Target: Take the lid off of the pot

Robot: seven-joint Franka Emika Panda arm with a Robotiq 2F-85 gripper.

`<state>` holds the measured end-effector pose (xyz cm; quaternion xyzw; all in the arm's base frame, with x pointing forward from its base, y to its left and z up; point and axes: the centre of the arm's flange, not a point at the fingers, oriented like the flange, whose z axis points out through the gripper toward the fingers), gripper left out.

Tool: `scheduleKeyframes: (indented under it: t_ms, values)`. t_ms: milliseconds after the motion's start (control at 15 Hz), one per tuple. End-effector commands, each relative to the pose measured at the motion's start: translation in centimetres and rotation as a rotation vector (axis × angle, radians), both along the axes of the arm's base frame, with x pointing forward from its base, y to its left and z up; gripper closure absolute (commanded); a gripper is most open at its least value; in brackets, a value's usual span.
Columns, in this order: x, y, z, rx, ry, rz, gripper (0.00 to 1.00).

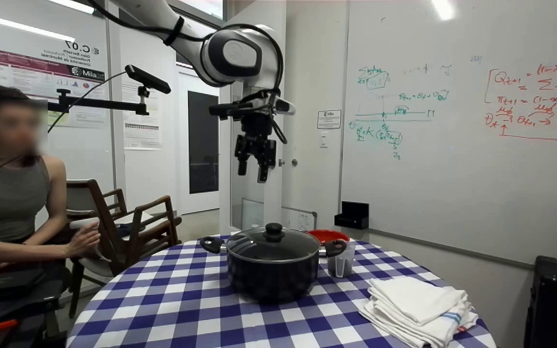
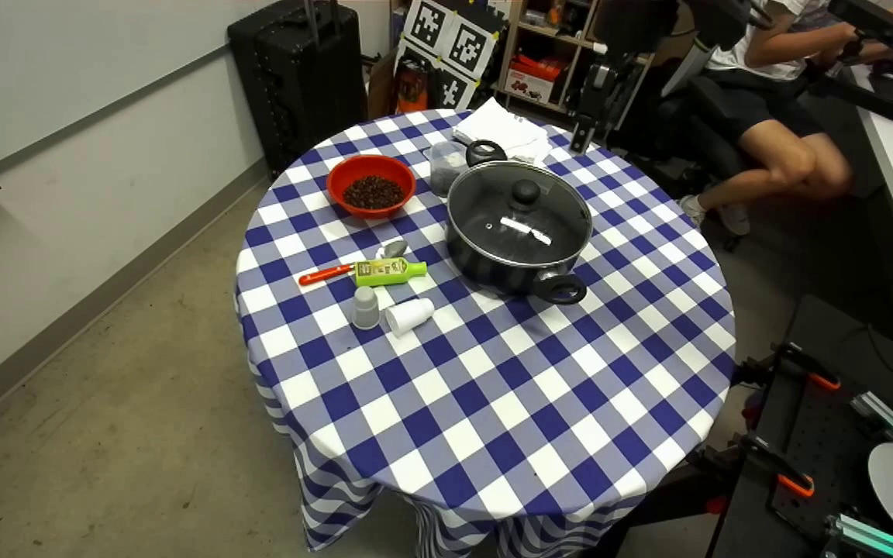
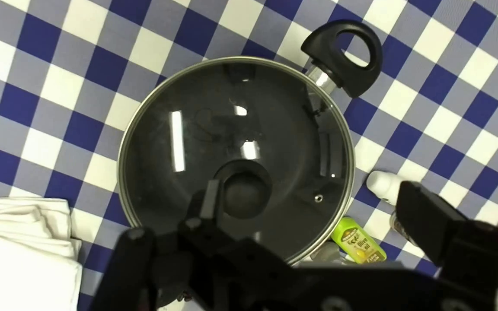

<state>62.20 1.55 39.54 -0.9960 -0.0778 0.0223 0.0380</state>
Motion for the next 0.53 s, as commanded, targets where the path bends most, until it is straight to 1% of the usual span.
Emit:
scheduleKeyframes:
  t_ms: [0,200,467]
  values:
    - [4.0,0.6,-1.9,-0.052,0.003,-0.019,0.0]
    - [5.3,0.5,-3.6,-0.07,0.014,-0.031,0.0]
    - [6.0,0.8,-5.4,-0.057,0.031,-0.044,0.0]
